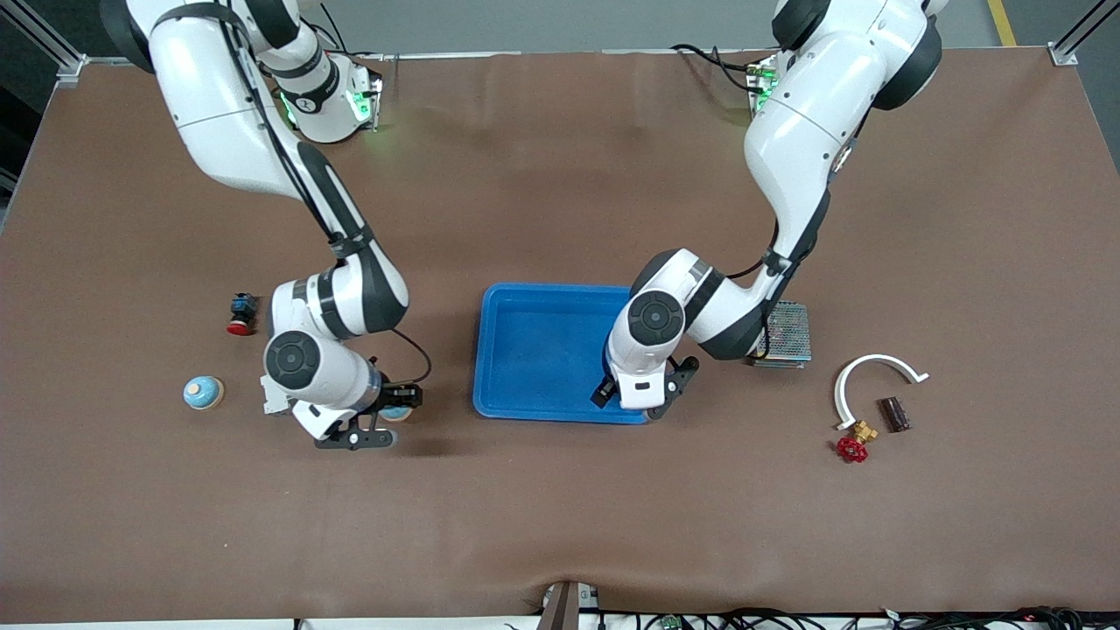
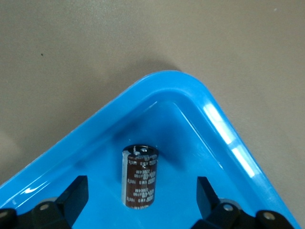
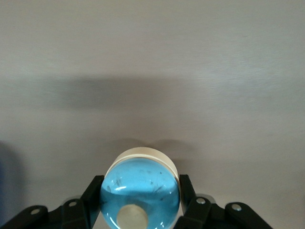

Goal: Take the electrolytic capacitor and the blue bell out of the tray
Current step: 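Carry the bell toward the breaker while the left gripper grasps the capacitor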

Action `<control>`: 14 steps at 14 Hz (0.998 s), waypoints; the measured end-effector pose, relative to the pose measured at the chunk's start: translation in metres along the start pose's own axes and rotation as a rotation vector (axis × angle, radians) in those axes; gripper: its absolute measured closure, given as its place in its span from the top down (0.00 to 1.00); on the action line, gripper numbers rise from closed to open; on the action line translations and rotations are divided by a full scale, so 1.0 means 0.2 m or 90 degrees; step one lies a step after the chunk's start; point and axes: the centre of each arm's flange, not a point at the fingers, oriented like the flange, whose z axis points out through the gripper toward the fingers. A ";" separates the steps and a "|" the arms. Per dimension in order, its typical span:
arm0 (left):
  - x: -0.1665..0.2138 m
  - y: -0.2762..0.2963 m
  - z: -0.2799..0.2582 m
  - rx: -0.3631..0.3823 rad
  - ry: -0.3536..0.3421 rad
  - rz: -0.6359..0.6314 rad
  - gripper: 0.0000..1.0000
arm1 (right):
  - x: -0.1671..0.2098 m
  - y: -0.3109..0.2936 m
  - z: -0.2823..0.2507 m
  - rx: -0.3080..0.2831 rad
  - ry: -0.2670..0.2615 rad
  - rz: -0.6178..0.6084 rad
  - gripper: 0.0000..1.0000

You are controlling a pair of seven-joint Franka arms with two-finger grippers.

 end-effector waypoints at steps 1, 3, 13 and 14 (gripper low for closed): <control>0.00 0.00 0.02 0.001 -0.001 0.000 1.00 | 0.00 0.07 0.02 0.000 0.005 -0.010 0.68; 0.00 0.00 0.04 0.001 -0.002 -0.001 1.00 | -0.02 0.18 0.07 -0.001 0.009 -0.026 0.68; 0.01 -0.01 0.07 0.004 -0.003 -0.002 1.00 | -0.10 0.25 0.12 -0.001 0.012 -0.040 0.68; 0.01 -0.01 0.08 0.004 -0.003 -0.002 1.00 | -0.12 0.25 0.12 -0.001 0.010 -0.040 0.68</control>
